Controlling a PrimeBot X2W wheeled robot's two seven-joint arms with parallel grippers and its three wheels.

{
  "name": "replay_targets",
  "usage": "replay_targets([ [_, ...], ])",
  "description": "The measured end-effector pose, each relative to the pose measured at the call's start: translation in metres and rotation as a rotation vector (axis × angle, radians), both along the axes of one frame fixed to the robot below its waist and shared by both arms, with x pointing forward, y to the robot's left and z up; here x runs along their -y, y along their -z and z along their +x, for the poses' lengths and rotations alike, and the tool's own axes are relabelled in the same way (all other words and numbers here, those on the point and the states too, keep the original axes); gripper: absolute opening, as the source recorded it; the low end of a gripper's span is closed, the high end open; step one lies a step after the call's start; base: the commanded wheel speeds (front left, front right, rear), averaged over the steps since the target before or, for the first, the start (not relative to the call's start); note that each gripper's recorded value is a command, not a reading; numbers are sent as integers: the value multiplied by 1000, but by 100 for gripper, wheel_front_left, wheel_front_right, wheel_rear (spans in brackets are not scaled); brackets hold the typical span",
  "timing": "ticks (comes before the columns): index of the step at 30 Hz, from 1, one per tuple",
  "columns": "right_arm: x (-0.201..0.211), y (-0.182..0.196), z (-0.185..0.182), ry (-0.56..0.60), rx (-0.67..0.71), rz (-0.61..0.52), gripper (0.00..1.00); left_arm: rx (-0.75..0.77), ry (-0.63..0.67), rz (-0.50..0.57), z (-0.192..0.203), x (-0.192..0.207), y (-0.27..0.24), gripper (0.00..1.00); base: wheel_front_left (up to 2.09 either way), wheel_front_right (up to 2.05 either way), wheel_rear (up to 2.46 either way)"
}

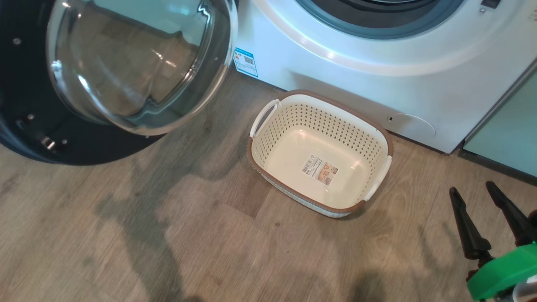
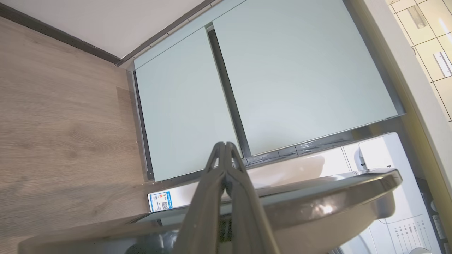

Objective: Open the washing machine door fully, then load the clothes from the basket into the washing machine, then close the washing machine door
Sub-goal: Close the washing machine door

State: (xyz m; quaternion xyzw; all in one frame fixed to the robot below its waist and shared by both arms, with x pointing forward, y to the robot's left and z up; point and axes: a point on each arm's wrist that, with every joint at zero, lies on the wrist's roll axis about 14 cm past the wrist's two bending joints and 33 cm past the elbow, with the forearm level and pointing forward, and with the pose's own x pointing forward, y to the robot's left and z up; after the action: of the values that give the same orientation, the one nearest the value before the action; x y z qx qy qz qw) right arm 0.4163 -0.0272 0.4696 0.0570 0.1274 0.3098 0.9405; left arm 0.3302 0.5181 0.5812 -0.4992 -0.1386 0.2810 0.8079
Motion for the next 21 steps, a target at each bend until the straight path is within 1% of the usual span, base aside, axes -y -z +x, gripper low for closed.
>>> replay_targets([
  [5,-3,-1,-1,-8,3,1,100,30,56,-20,4,9,-6,0,0,0,0],
  [10,-6,-4,-1,-17,9,0,100,57,138,-22,10,24,-16,0,0,0,0],
  [15,-9,-7,-3,-26,17,-1,100,56,210,-24,8,39,-16,0,0,0,0],
  [21,-12,-9,-6,-33,21,-2,100,50,315,-2,6,63,-19,0,0,0,0],
])
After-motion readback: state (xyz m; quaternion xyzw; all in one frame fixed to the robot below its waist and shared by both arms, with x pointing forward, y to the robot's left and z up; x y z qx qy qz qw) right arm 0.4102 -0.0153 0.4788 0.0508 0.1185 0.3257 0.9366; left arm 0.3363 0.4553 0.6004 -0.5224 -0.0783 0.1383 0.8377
